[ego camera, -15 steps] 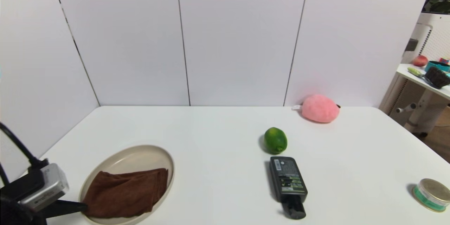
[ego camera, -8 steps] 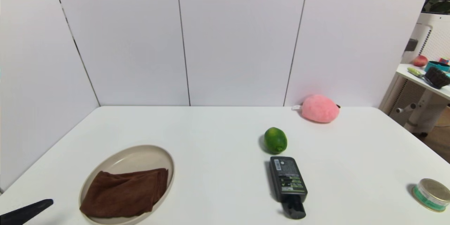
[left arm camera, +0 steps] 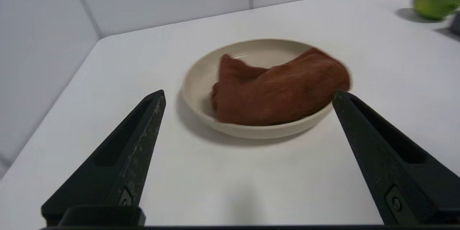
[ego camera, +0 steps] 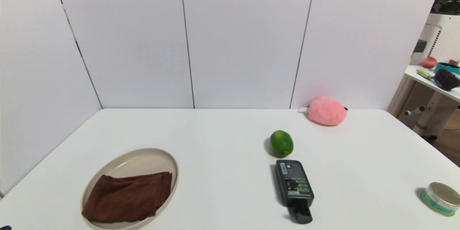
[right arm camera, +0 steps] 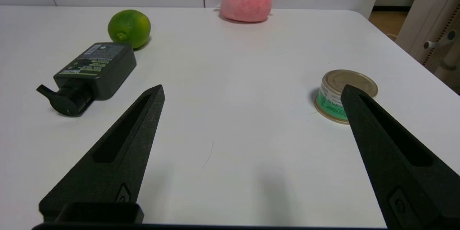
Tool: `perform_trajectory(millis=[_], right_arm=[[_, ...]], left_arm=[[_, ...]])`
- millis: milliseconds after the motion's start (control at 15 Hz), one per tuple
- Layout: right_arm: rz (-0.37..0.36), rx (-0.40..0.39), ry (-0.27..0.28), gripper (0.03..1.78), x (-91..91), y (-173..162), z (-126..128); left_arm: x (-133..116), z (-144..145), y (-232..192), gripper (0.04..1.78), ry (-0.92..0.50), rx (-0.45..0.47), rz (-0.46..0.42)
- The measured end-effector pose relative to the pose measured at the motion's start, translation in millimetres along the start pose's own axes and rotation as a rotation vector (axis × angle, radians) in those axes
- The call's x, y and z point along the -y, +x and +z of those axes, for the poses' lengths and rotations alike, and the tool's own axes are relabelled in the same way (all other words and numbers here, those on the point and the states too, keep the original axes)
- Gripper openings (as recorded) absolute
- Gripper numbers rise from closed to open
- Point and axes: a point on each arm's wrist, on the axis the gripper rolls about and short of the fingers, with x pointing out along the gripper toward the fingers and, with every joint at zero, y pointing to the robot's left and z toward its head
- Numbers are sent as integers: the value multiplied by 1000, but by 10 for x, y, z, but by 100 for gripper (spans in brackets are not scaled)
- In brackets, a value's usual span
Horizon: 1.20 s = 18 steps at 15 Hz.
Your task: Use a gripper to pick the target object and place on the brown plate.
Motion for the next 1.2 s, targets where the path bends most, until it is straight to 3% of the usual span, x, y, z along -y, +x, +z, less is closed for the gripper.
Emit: perform_trajectory(millis=[133,200,1200], right_arm=[[0,0,0,169,0,0,0],[1,0,-1,169,0,0,0],[0,0,0,169,0,0,0]], left_arm=[[-7,-128,-57,168,-5,-54,118],[-4,-164,-74,168,-1,-67,129],[-4,-172,-102,169,-102,-24,154]])
